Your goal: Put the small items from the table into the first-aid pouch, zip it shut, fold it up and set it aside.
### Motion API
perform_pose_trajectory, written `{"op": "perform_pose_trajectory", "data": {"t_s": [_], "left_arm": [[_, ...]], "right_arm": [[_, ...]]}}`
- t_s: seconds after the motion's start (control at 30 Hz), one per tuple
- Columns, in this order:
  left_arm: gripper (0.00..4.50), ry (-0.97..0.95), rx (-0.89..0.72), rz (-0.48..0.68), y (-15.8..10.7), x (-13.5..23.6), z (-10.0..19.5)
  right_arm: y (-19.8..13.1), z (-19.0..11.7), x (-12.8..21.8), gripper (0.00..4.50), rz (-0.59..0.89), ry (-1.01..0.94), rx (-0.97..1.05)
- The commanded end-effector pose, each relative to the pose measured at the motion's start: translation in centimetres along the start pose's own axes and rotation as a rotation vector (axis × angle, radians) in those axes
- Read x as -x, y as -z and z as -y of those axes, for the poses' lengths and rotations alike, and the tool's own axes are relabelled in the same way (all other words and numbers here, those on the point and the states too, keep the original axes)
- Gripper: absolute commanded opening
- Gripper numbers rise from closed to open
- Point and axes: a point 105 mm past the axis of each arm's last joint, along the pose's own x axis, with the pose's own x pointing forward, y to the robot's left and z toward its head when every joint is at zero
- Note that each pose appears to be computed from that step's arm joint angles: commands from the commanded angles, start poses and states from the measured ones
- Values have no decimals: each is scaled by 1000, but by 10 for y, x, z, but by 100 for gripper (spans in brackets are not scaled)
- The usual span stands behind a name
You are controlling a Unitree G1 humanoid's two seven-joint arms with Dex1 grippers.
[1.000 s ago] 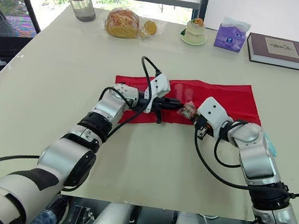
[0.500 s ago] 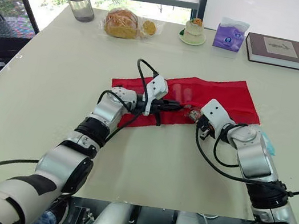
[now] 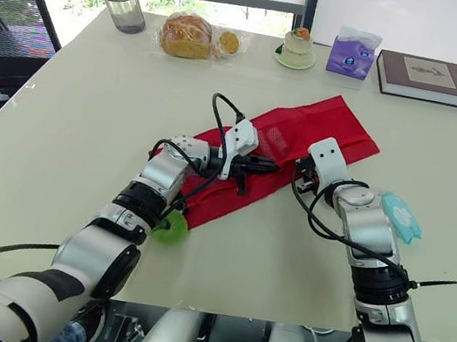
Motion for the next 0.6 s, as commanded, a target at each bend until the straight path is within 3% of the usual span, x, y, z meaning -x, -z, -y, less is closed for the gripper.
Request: {"op": "perform_pose_trajectory", "data": {"t_s": [0.03, 0.27, 0.6], "left_arm": [[0, 40, -25, 36, -10, -6, 7], [0, 44, -24, 37, -9, -6, 9], [0, 131, -25, 38, -8, -11, 24]], "right_arm": [[-25, -9, 8, 44, 74, -38, 66], [-23, -11, 22, 44, 22, -58, 167], [-17, 0, 18, 44, -9, 29, 91]]}}
